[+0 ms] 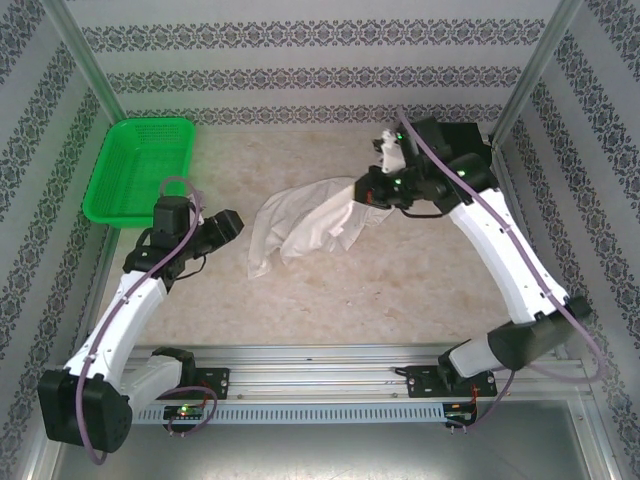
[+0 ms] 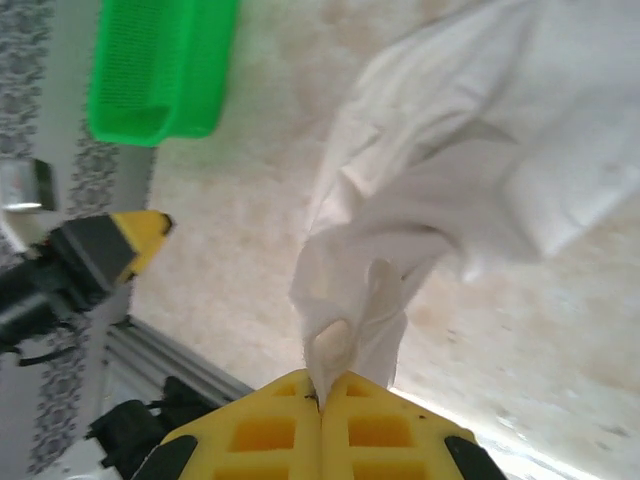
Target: Fold and stack the t-shirts
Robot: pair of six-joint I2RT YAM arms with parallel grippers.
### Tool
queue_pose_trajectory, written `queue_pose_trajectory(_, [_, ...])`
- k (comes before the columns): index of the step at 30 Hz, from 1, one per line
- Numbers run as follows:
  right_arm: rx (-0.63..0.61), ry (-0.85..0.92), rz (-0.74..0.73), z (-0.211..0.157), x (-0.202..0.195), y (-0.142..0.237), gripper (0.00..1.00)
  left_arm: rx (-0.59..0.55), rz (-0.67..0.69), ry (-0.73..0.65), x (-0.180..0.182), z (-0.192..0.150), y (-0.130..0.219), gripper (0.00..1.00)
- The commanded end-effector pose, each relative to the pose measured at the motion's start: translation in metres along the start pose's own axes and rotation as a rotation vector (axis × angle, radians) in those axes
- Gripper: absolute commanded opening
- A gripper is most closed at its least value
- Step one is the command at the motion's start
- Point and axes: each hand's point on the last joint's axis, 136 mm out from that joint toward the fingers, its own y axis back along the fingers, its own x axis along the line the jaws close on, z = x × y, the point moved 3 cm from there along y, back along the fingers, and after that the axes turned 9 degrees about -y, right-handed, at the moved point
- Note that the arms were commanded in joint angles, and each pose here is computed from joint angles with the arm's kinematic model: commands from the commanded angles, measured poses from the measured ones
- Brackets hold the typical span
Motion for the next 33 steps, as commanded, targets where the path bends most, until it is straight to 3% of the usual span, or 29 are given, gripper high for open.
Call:
queue_pose_trajectory(1, [0.019,0.057,-0.123,-0.013,-0.036,0.001,0.0,0.005,-0.111,-0.035,-0.019,0.002,-0.009,0.67])
queue_pose_trajectory(6, [0.015,-0.031,-0.213,-0.028,-0.092,0.011,0.0,0.166,-0.129,-0.028,-0.019,-0.027,-0.036,0.67])
queue_pose_trajectory(11, [-0.053,-0.153,-0.337,-0.036,-0.149,0.022,0.0,0.388,0.015,-0.012,0.007,-0.078,-0.052,0.66])
queue_pose_trajectory(19, [-0.239,-0.369,-0.575,-0.046,-0.22,0.06,0.0,0.414,0.175,0.059,0.041,-0.097,-0.074,0.67])
queue_pose_trajectory(26, [-0.237,-0.418,-0.659,-0.056,-0.245,0.052,0.0,0.44,0.243,0.075,0.051,-0.107,-0.1,0.66])
queue_pose_trajectory(33, [-0.236,-0.414,-0.623,-0.048,-0.244,0.045,0.0,0.456,0.368,0.042,0.058,-0.105,-0.066,0.66])
